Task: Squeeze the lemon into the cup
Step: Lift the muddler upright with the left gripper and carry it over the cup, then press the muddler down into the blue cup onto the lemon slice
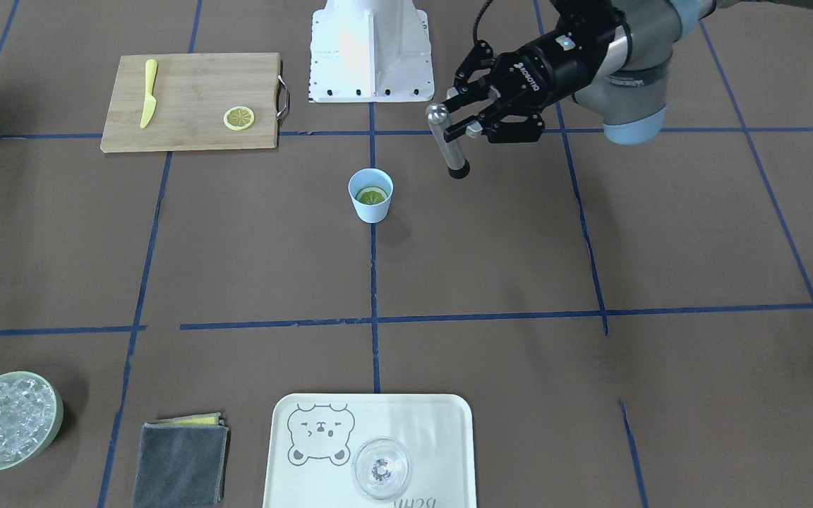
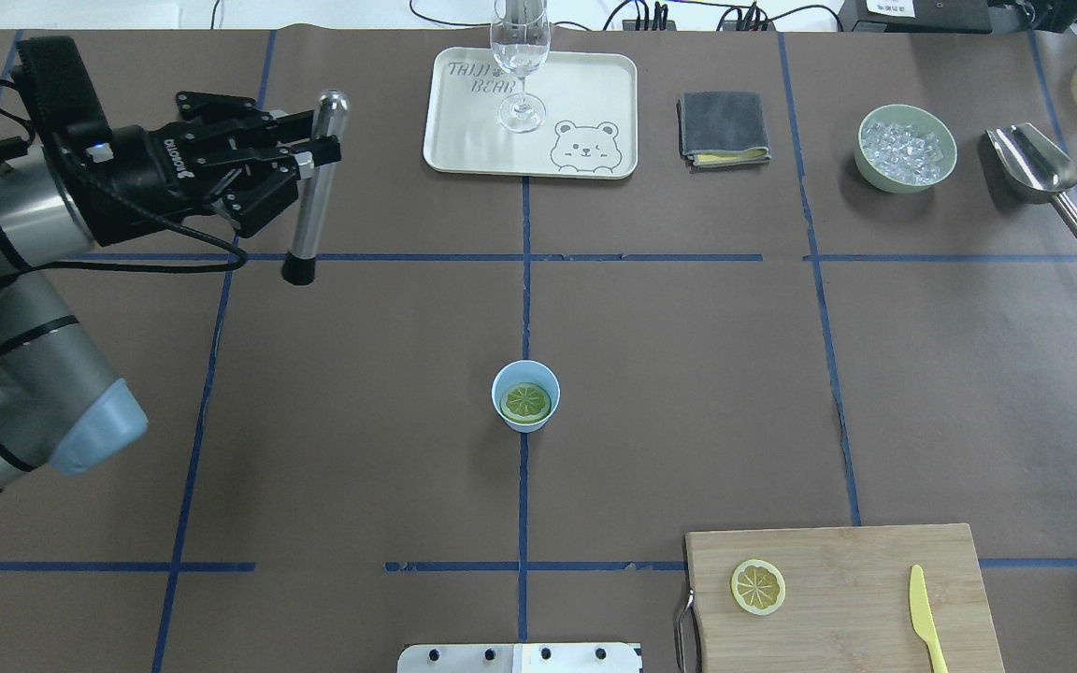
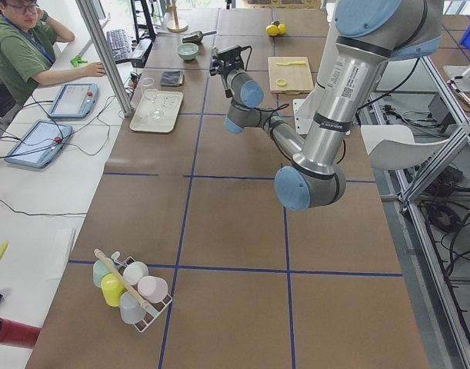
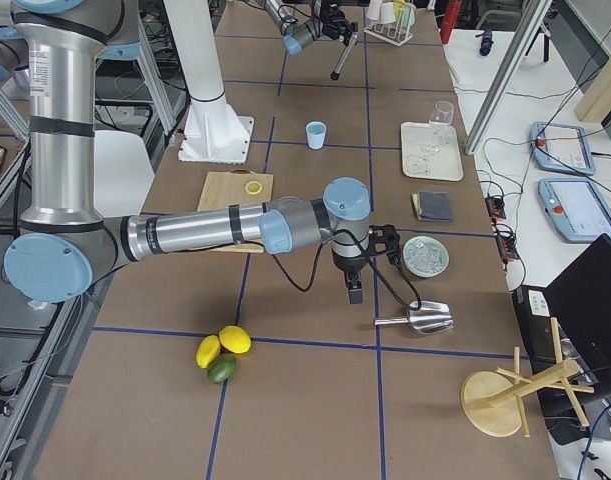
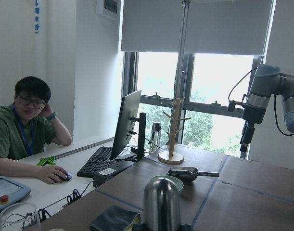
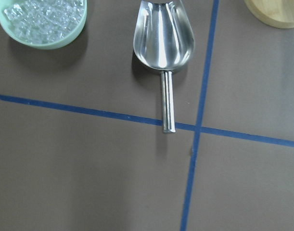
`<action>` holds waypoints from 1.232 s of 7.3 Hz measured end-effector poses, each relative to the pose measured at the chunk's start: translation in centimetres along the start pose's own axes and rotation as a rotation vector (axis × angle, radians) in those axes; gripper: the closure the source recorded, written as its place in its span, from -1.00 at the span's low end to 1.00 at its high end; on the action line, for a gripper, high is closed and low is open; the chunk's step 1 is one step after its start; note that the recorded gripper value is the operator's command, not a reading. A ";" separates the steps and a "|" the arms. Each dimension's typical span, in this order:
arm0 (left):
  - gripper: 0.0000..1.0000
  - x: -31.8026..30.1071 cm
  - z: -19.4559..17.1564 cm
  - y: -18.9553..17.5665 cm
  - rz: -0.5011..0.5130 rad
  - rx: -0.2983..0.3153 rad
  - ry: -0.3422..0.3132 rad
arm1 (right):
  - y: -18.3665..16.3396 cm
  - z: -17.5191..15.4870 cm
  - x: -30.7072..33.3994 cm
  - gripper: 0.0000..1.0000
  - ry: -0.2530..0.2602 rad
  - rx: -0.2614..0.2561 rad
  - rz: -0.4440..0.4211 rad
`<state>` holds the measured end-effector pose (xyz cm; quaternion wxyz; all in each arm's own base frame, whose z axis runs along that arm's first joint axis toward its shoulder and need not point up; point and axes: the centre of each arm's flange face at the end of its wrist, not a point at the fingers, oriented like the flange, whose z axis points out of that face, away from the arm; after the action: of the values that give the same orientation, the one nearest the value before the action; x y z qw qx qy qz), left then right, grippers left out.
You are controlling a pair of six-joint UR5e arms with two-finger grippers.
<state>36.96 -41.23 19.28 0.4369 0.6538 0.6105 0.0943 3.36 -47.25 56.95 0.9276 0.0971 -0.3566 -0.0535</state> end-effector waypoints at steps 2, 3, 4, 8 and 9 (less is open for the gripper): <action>1.00 2.9 3.1 2.3 -0.047 0.067 0.027 | 2.9 -2.3 5.0 -1.00 0.012 -0.040 -0.097; 1.00 3.7 4.0 3.7 -0.056 0.075 0.030 | 4.0 -2.7 6.1 -1.00 0.011 -0.056 -0.099; 1.00 4.5 5.0 5.2 -0.048 0.075 0.029 | 4.4 -2.6 6.6 -1.00 0.009 -0.065 -0.092; 1.00 6.4 6.8 11.4 0.039 0.038 -0.019 | 4.9 -2.1 7.3 -1.00 0.006 -0.081 -0.075; 1.00 6.5 6.8 12.1 0.051 0.026 -0.021 | 4.9 -2.0 7.4 -1.00 0.006 -0.083 -0.073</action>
<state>51.67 -37.06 20.83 0.4321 0.6759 0.5901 0.0908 10.32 -43.40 61.37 0.9293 0.0719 -0.3475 -0.1019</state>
